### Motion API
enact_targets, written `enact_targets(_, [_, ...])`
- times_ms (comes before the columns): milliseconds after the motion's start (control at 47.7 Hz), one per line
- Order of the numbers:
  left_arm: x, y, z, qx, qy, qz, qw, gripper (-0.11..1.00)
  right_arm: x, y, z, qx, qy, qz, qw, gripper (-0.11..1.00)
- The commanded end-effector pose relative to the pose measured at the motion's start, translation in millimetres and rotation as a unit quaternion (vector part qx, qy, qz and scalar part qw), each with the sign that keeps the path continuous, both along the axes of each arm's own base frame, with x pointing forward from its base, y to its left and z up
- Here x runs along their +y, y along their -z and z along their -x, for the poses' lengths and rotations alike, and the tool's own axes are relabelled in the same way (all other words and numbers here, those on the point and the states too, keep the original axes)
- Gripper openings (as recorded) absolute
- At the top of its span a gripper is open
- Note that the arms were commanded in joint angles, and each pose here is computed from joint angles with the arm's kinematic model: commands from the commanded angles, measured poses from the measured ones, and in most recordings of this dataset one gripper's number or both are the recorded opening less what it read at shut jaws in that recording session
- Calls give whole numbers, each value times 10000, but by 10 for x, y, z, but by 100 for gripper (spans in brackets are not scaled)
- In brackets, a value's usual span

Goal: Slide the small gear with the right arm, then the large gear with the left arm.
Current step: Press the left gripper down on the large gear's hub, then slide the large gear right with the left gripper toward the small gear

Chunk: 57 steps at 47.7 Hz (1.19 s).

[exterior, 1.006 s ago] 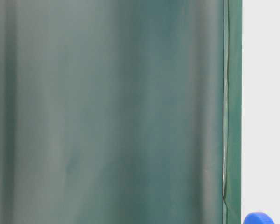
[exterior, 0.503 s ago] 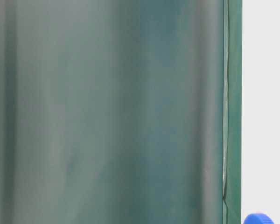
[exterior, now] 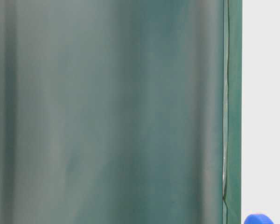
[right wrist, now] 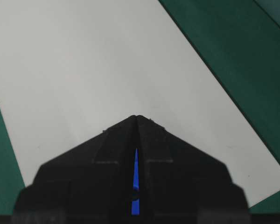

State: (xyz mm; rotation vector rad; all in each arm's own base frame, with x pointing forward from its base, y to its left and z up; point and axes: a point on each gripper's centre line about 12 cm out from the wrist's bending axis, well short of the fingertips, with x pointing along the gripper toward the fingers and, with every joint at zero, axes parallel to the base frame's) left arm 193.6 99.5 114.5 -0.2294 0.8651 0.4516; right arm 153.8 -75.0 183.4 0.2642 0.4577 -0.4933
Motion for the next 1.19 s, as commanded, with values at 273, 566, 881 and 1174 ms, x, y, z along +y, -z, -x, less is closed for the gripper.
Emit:
enact_targets(273, [31,5,-88,-108,46,-75,9999,0,-6,-45,-21,-67,-15,37,10000,50])
enact_targets(566, [44,45,-115,-4,52,-27,10000,0,-6,-39,-20,-49,-8,23,10000,50])
enact_targets(881, [11,108,-218,127,195,54,9997,0,-10,-54,-28,-63,-8,29,10000,50])
enact_targets(1174, [-57,56,-996,-25,830,-19,9965,0,-6,-33,-22,-49,-12,21,10000,50])
